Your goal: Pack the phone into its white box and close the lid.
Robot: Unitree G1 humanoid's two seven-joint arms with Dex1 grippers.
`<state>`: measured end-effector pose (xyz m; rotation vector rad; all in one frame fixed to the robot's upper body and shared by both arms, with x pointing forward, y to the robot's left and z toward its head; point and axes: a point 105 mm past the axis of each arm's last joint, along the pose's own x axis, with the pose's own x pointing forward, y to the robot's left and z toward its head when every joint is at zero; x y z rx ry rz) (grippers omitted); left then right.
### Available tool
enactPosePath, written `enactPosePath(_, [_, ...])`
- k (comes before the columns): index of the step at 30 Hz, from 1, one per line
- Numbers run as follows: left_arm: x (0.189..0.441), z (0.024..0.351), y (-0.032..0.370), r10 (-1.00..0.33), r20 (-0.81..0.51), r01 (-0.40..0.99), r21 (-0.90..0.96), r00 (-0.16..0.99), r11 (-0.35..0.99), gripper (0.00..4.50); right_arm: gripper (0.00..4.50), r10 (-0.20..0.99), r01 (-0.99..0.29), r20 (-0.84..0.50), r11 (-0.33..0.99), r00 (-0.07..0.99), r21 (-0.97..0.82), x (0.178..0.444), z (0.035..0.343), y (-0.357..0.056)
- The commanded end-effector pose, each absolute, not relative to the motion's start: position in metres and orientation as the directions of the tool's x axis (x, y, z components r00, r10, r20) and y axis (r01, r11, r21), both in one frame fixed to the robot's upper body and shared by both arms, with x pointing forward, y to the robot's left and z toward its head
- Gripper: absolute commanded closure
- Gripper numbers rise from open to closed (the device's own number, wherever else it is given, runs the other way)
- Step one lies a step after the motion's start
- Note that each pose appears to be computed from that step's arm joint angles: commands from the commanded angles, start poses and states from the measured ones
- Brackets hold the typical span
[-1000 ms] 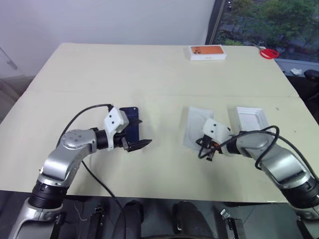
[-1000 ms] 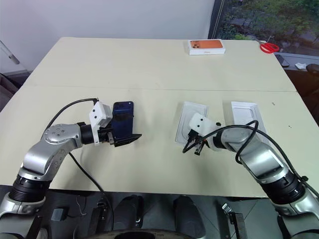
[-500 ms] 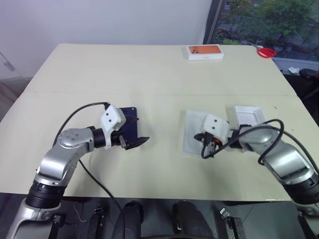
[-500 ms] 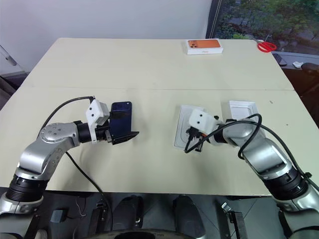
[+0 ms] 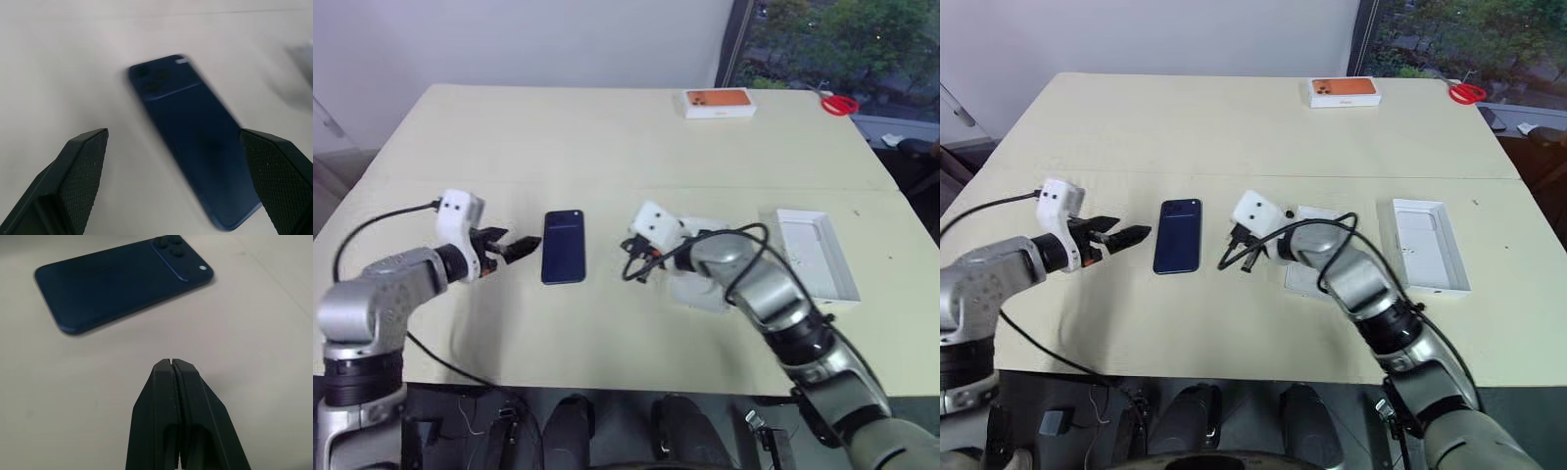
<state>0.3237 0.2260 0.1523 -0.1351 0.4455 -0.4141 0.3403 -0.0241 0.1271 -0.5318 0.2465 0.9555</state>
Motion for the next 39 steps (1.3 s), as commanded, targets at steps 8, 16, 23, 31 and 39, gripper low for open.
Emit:
enactPosePath(8, [0.321, 0.136, 0.212, -0.47, -0.554, 0.244, -0.433, 0.688, 0.868, 0.0, 4.44, 0.719, -0.815, -0.39, 0.458, 0.575, -0.355, 0.346, 0.122, 0.011])
enactPosePath(16, [0.324, 0.112, 0.188, -0.537, -0.588, 0.234, -0.513, 0.605, 0.826, 0.0, 4.44, 0.742, -0.843, -0.41, 0.41, 0.531, -0.348, 0.339, 0.11, 0.029])
enactPosePath(23, [0.321, 0.104, 0.166, -0.623, -0.552, 0.245, -0.607, 0.554, 0.756, 0.0, 4.44, 0.744, -0.849, -0.423, 0.384, 0.517, -0.363, 0.338, 0.105, 0.039])
enactPosePath(31, [0.32, 0.104, 0.152, -0.679, -0.507, 0.247, -0.674, 0.531, 0.696, 0.0, 4.44, 0.748, -0.851, -0.421, 0.381, 0.513, -0.361, 0.338, 0.105, 0.042])
enactPosePath(39, [0.32, 0.108, 0.143, -0.711, -0.477, 0.264, -0.701, 0.516, 0.662, 0.0, 4.44, 0.734, -0.844, -0.427, 0.399, 0.528, -0.358, 0.341, 0.102, 0.036])
